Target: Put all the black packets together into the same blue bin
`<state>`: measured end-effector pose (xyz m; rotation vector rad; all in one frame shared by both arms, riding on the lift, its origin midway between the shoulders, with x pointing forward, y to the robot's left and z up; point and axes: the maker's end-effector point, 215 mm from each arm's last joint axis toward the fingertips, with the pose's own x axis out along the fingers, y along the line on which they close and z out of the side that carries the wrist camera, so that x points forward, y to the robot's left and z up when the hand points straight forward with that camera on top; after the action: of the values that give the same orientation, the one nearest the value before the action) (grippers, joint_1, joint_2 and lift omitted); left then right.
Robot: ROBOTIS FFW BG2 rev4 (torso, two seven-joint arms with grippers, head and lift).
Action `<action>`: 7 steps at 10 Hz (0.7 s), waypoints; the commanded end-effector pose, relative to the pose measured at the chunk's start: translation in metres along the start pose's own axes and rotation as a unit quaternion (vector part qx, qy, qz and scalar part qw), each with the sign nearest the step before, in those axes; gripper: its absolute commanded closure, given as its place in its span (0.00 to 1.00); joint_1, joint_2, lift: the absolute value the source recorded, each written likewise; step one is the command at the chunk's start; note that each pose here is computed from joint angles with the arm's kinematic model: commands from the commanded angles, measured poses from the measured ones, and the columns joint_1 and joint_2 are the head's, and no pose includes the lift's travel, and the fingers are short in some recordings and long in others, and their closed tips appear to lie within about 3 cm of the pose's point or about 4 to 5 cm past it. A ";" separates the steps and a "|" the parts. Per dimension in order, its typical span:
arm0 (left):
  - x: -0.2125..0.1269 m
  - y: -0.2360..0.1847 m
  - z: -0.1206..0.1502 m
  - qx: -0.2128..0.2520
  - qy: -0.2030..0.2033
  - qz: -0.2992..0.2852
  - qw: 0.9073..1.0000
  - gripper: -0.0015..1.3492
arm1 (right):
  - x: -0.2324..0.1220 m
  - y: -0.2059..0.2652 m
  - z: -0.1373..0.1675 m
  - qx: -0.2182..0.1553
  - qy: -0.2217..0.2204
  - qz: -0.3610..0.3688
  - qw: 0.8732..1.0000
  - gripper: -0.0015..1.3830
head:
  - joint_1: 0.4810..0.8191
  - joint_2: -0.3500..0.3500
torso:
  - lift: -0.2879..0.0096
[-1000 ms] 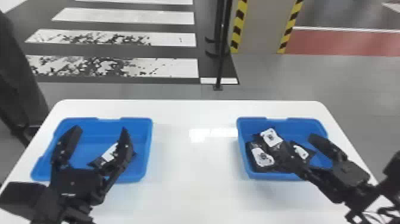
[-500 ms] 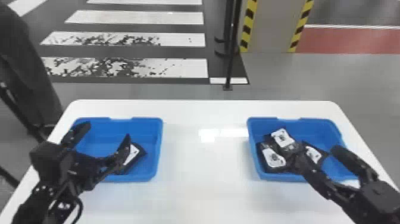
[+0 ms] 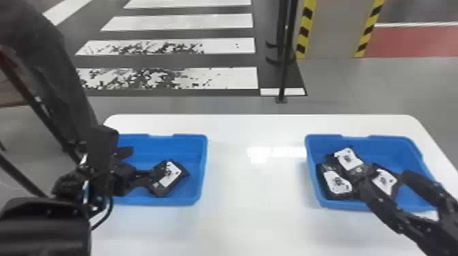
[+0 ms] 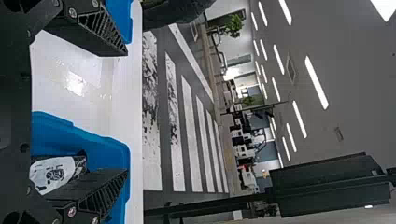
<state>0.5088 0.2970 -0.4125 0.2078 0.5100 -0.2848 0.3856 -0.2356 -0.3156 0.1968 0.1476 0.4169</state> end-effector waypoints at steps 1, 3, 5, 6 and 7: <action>0.018 -0.008 -0.018 -0.025 0.029 -0.027 0.999 0.11 | 0.002 0.000 -0.003 0.002 0.003 0.001 1.000 0.10 | 0.63 0.61 | 0.60; 0.028 -0.024 -0.035 -0.046 0.047 -0.050 0.997 0.11 | 0.004 0.000 -0.006 0.004 0.005 0.005 1.000 0.10 | 0.63 0.60 | 0.60; 0.033 -0.029 -0.038 -0.047 0.061 -0.065 0.995 0.11 | 0.007 0.003 -0.011 0.008 0.010 0.010 1.000 0.10 | 0.63 0.58 | 0.60; 0.033 -0.028 -0.044 -0.052 0.072 -0.065 0.994 0.11 | 0.008 0.003 -0.011 0.009 0.010 0.011 1.000 0.10 | 0.63 0.58 | 0.60; 0.035 -0.029 -0.048 -0.056 0.080 -0.069 0.993 0.11 | 0.009 0.003 -0.010 0.008 0.009 0.012 1.000 0.10 | 0.63 0.58 | 0.60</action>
<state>0.5075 0.2741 -0.4723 0.0898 0.6886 -0.3777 0.3899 -0.2275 -0.3257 0.2110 0.1673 0.4406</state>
